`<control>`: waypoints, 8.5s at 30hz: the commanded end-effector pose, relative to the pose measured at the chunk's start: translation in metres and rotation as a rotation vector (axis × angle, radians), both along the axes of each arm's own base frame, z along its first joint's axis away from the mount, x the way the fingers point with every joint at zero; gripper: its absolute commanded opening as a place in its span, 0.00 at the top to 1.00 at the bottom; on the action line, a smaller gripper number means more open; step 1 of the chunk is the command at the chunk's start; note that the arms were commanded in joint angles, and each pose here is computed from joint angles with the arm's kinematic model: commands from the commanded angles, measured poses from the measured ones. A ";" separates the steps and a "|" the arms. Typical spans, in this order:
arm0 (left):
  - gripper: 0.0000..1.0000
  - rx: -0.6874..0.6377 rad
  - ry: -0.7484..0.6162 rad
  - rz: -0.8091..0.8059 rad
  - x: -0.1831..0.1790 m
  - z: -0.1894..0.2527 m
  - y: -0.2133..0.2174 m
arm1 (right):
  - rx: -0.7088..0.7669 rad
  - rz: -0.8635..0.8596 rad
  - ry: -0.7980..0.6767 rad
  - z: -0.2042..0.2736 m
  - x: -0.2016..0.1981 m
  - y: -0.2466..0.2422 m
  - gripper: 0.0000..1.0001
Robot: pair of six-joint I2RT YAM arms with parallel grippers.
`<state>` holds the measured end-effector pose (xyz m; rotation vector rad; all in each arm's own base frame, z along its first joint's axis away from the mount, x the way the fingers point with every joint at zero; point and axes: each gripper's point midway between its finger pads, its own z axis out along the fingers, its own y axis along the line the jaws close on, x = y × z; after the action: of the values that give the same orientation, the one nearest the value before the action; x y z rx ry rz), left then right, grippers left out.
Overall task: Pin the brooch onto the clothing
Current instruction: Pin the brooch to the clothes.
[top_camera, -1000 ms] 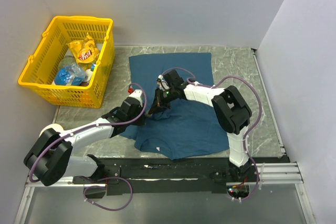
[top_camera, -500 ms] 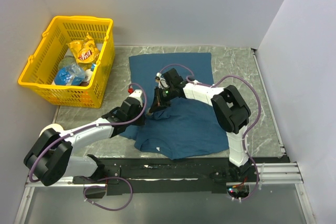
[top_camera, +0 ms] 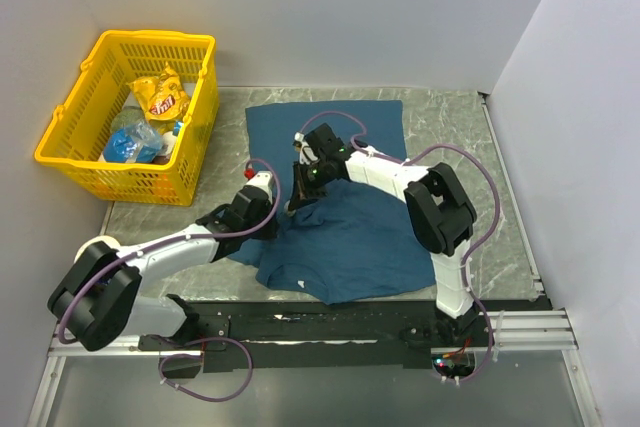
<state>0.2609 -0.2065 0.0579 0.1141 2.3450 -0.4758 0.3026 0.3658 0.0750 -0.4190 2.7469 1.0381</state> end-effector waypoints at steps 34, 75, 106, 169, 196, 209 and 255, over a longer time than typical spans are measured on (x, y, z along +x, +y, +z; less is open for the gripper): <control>0.99 0.040 0.024 0.019 0.003 -0.006 0.002 | -0.347 0.049 -0.288 0.054 0.014 0.012 1.00; 0.32 0.055 -0.445 -0.107 0.035 0.127 -0.043 | -0.218 -0.305 -0.164 0.102 0.025 -0.019 1.00; 0.99 0.264 -0.467 -0.004 0.071 0.103 -0.048 | -0.075 -0.184 -0.120 0.124 0.008 -0.008 1.00; 0.99 -0.045 -0.308 -0.065 0.019 0.045 0.003 | 0.096 0.195 -0.480 0.025 -0.004 0.011 0.46; 0.99 -0.076 -0.287 -0.101 0.025 0.043 -0.013 | 0.165 0.263 -0.485 0.019 -0.009 0.023 1.00; 0.99 -0.230 -0.336 -0.102 0.021 0.066 -0.022 | 0.161 0.217 -0.465 0.018 -0.005 0.015 1.00; 0.99 -0.232 -0.304 -0.071 0.031 0.058 -0.009 | 0.334 0.211 -0.431 0.049 -0.009 0.012 1.00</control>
<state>0.2826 -0.1984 0.0825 0.1333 2.0877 -0.6063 0.2877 0.3727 0.1020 -0.7723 2.2290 1.2264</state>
